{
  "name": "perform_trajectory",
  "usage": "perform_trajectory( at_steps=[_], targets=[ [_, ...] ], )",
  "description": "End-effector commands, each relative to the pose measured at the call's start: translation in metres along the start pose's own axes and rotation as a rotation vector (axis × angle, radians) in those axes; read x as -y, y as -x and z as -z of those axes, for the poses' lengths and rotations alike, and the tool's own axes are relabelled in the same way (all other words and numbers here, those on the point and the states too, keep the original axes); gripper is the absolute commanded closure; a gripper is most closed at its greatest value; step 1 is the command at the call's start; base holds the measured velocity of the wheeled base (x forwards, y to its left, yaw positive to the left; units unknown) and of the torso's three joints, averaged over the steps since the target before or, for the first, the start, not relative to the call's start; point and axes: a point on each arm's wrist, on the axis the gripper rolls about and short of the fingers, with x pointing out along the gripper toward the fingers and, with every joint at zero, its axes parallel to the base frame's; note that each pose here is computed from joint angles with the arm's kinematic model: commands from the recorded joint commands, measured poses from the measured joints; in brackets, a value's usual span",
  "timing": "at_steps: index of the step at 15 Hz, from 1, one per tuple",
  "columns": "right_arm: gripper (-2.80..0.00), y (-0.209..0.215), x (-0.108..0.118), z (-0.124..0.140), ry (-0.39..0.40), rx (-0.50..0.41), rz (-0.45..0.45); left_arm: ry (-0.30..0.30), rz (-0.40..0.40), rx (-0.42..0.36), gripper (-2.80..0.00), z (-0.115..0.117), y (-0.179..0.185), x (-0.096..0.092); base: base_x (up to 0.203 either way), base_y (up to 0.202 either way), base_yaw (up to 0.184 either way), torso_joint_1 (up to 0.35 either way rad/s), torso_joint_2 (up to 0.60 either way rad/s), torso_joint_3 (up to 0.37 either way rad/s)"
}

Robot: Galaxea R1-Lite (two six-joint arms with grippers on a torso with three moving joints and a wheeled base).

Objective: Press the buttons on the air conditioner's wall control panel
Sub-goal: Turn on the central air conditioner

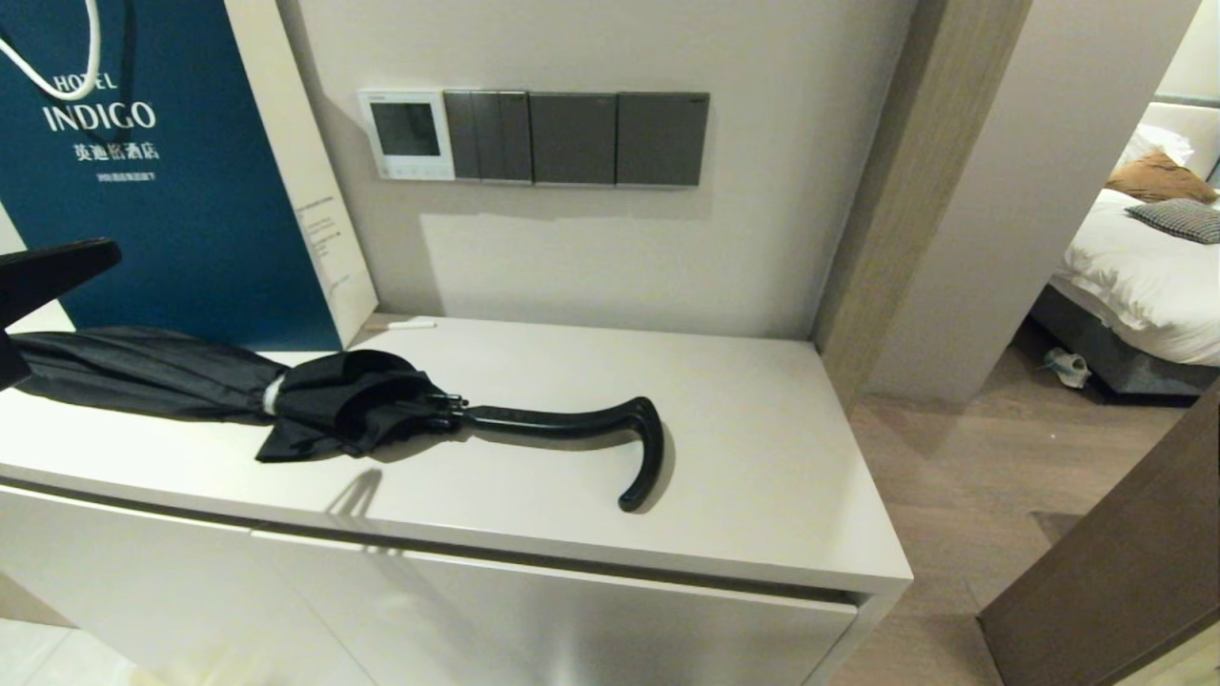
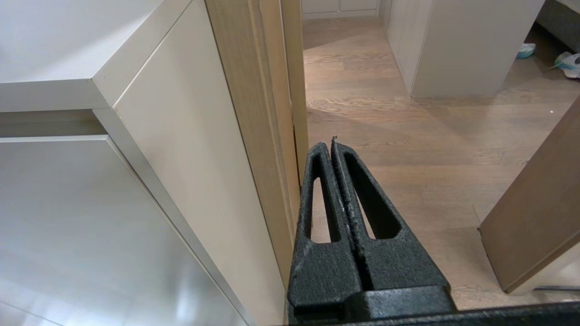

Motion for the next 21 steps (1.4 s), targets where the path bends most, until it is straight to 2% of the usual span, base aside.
perform_trajectory(
  at_steps=[1,4,5,7,8,9,11,16,19,21],
  targets=[
    [0.00,0.000,0.000,0.000,0.000,-0.003,0.000,0.001,0.001,-0.002,0.00,0.000,-0.001,0.000,0.000,0.000,0.000,0.000,0.00,0.000],
    [0.00,0.000,0.000,0.000,0.000,-0.003,0.000,0.014,0.029,0.011,0.00,-0.005,-0.012,0.004,0.000,0.000,0.000,0.000,0.00,0.000],
    [0.00,0.000,0.000,0.000,0.000,-0.003,0.000,0.026,0.056,-0.015,0.00,-0.003,-0.031,0.008,0.000,0.000,0.000,0.000,0.00,0.000],
    [0.00,0.000,0.000,0.000,0.000,-0.003,0.000,0.049,0.099,-0.144,0.00,0.021,-0.093,0.020,0.000,0.000,0.000,0.000,0.00,0.000],
    [0.00,0.000,0.000,0.000,0.000,-0.003,0.000,0.056,0.123,-0.194,0.00,0.034,-0.120,0.030,0.000,0.000,0.000,0.000,0.00,0.000],
    [0.00,0.000,0.000,0.000,0.000,-0.003,0.000,0.063,0.154,-0.210,0.00,0.041,-0.138,0.043,0.000,0.000,0.000,0.000,0.00,0.000],
    [0.00,0.000,0.000,0.000,0.000,-0.003,0.000,0.077,0.194,-0.191,0.00,0.041,-0.152,0.062,0.000,0.000,0.000,0.000,0.00,0.000],
    [0.00,0.000,0.000,0.000,0.000,-0.003,0.000,0.077,0.194,-0.191,0.00,0.041,-0.152,0.062,0.000,0.000,0.000,0.000,0.00,0.000],
    [0.00,0.000,0.000,0.000,0.000,-0.003,0.000,0.117,0.175,-0.145,0.00,0.030,-0.174,0.069,0.000,0.000,0.000,0.000,0.00,0.000],
    [0.00,0.000,0.000,0.000,0.000,-0.003,0.000,0.132,0.169,-0.127,0.00,0.026,-0.175,0.069,0.000,0.000,0.000,0.000,0.00,0.000]
  ],
)
